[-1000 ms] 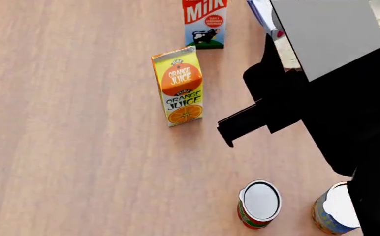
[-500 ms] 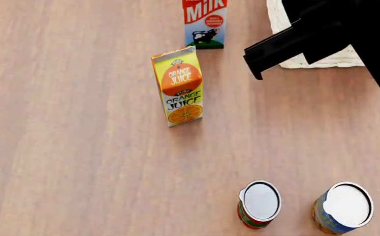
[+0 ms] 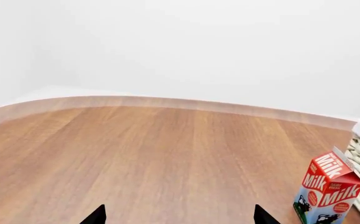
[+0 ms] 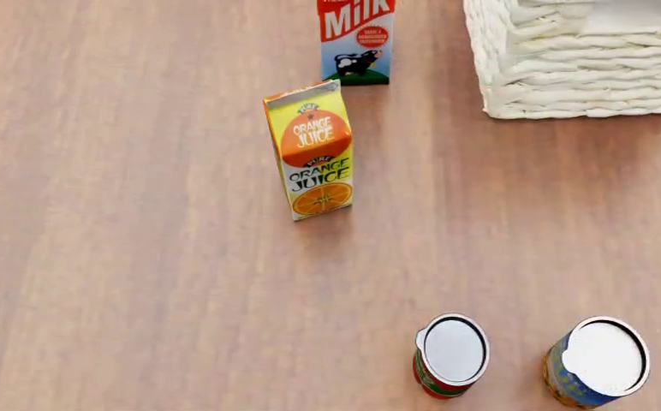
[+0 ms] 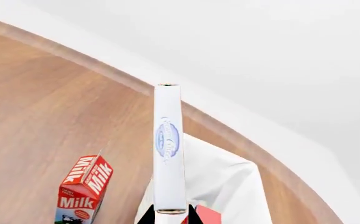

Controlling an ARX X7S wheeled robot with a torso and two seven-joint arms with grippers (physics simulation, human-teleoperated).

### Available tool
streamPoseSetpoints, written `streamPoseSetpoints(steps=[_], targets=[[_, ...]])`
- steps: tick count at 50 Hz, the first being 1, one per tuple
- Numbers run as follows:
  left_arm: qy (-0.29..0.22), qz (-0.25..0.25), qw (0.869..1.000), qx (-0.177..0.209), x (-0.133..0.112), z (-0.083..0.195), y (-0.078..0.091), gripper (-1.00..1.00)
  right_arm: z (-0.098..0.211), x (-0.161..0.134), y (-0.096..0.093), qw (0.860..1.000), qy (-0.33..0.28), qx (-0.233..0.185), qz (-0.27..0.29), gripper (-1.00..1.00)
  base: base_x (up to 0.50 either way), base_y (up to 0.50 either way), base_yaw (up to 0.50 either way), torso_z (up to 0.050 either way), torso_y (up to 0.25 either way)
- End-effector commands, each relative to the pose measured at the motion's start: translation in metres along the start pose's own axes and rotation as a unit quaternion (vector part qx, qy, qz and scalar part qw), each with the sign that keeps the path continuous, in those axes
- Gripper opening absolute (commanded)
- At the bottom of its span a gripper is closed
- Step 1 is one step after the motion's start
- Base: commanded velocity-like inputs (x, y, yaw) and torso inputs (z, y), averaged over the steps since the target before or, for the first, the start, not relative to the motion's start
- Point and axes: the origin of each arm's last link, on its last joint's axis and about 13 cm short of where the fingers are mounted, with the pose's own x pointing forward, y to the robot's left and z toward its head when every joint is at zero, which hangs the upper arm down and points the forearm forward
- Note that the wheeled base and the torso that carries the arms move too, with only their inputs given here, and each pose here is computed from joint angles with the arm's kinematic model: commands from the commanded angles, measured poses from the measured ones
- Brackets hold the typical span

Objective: Pick up the cream cheese box and the butter, and put them in the basket.

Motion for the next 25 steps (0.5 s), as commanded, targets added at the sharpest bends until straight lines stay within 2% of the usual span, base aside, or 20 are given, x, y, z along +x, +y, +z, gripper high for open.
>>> streamPoseSetpoints(steps=[1, 15, 25], targets=[[0.0, 0.0, 1.0, 0.0, 0.0, 0.0, 0.0, 1.0, 0.021, 0.006, -0.017, 0.999, -0.015, 0.009, -0.039, -1.0, 0.0, 0.0, 0.0, 0.0, 0.0], [0.0, -0.002, 1.0, 0.001, 0.0, 0.0, -0.001, 1.0, 0.031, 0.019, -0.034, 0.998, 0.001, 0.026, -0.063, -1.0, 0.0, 0.0, 0.0, 0.001, 0.001], [-0.001, -0.002, 1.0, 0.001, -0.001, 0.001, -0.001, 1.0, 0.022, 0.036, -0.044, 0.995, 0.029, 0.049, -0.088, -1.0, 0.0, 0.0, 0.0, 0.0, 0.0]])
